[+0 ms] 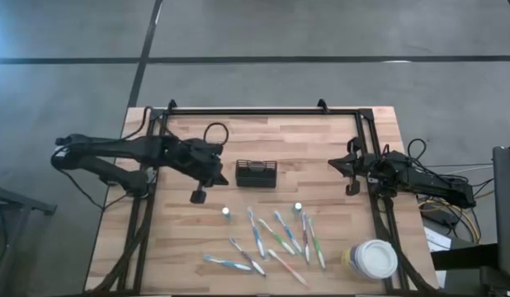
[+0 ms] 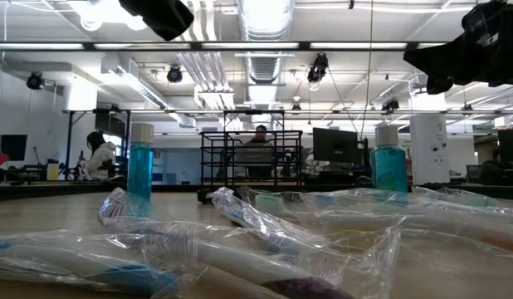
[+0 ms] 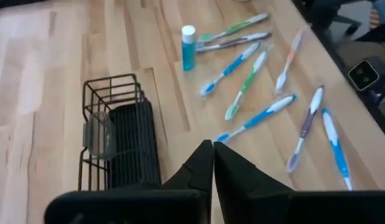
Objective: Pick & Place toothbrushing station
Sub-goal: Put the left blue mouthwash into the black wire organizer
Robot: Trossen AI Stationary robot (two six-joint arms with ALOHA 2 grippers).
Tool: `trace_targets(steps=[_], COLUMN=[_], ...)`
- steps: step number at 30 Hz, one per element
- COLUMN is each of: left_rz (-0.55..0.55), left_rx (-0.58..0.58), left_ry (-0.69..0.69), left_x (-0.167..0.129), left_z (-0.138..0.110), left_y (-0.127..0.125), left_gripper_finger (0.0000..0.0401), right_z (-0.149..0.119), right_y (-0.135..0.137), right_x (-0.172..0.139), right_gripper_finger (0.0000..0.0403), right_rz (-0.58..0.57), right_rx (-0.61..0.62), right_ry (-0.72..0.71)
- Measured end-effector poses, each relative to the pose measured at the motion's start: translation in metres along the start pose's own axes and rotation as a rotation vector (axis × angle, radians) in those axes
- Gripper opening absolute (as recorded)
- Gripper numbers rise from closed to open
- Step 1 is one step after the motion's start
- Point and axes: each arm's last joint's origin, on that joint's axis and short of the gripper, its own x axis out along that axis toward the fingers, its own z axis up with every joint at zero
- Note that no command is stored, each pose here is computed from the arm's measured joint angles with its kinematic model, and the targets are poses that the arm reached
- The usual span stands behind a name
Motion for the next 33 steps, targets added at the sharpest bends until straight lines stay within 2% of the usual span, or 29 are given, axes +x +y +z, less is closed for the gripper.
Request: trace_targets(steps=[3, 8, 12, 14, 18, 20, 25, 29, 33], left_rz=[-0.009, -0.033, -0.154, -0.174, -0.102, -0.103, -0.168, -0.177, -0.208], left_rx=[-0.002, -0.113, 0.040, 0.127, 0.256, 0.314, 0.413, 0.424, 0.492], left_ry=[0.041, 0.070, 0.145, 0.181, 0.277, 0.314, 0.412, 0.494, 0.609], left_x=[0.007, 0.020, 0.033, 0.040, 0.057, 0.063, 0.077, 0.091, 0.107], left_z=[0.004, 0.008, 0.002, 0.000, -0.002, 0.002, 0.017, 0.029, 0.029], left_y=[-0.001, -0.002, -0.009, -0.016, -0.032, -0.041, -0.058, -0.059, -0.060], left_gripper_finger=[0.0011, 0.0013, 0.0020, 0.0023, 0.0039, 0.0054, 0.0109, 0.0159, 0.0193], right_z=[0.000, 0.000, 0.000, 0.000, -0.002, -0.003, -0.005, -0.005, -0.005], right_y=[0.000, 0.000, 0.000, 0.000, 0.000, 0.000, 0.000, 0.000, 0.000], right_x=[0.000, 0.000, 0.000, 0.000, 0.000, 0.000, 0.001, 0.001, 0.001], right_gripper_finger=[0.0008, 0.0008, 0.0008, 0.0008, 0.0008, 0.0008, 0.0008, 0.0008, 0.0008], right_rz=[0.001, 0.000, 0.000, 0.000, 0.000, 0.000, 0.000, 0.000, 0.000], right_rx=[0.041, 0.047, 0.050, 0.050, 0.050, 0.050, 0.052, 0.053, 0.054], right_ry=[-0.001, -0.001, 0.000, 0.001, 0.016, 0.033, 0.049, 0.049, 0.049])
